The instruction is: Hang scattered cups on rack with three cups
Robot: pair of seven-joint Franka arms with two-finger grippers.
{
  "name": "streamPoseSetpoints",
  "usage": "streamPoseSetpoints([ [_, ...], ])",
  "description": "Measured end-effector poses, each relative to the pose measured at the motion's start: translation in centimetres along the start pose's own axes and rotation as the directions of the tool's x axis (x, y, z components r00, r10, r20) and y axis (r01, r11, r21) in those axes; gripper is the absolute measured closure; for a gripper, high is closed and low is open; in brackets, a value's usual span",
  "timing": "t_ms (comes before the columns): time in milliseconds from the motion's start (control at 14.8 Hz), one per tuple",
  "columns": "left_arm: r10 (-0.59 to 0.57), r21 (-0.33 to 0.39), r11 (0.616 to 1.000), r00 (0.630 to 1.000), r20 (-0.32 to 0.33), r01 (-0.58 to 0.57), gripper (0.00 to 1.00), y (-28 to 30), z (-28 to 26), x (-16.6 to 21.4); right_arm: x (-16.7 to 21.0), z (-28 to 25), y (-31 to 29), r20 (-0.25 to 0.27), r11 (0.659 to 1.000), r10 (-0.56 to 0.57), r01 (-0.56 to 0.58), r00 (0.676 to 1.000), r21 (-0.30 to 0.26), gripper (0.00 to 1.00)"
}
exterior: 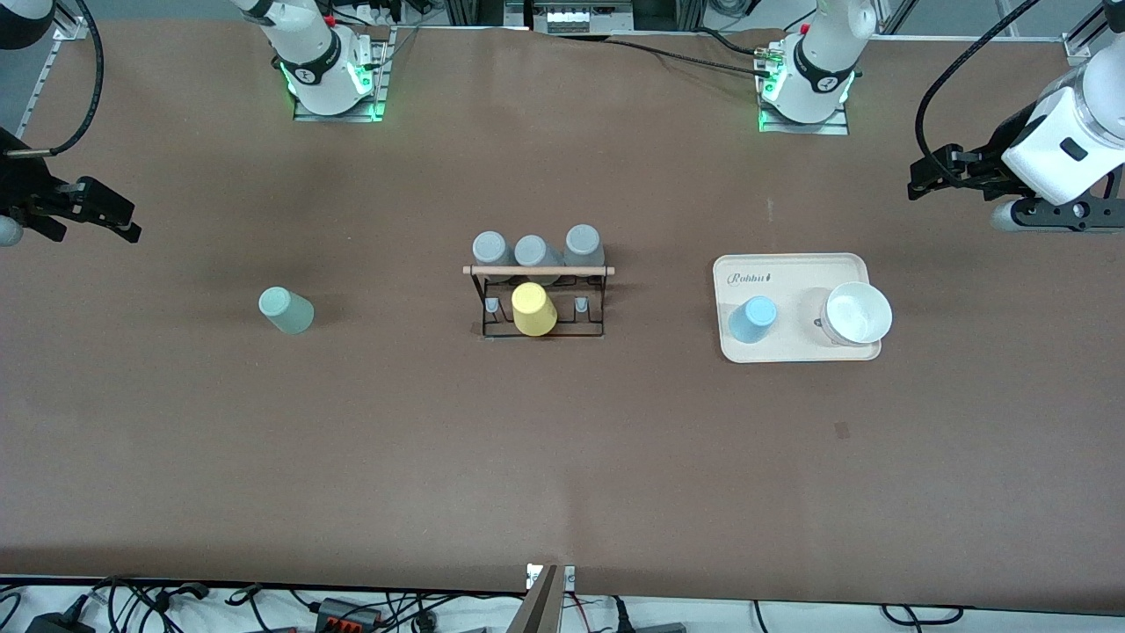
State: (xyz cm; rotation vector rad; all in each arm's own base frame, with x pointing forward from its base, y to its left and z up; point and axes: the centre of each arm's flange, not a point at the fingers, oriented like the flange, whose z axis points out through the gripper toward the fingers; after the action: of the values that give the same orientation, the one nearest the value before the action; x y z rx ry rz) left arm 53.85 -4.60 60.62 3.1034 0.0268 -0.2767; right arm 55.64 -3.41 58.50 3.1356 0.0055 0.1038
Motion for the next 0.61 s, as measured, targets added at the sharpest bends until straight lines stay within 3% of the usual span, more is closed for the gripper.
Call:
streamPoseSetpoints([
  [610, 0.005, -0.005, 1.0, 1.0, 0.022, -0.004, 0.0, 0.2, 1.2, 1.0, -0.2, -0.2, 0.2, 0.003, 0.999, -0.032, 0.032, 0.999, 0.0, 0.0],
])
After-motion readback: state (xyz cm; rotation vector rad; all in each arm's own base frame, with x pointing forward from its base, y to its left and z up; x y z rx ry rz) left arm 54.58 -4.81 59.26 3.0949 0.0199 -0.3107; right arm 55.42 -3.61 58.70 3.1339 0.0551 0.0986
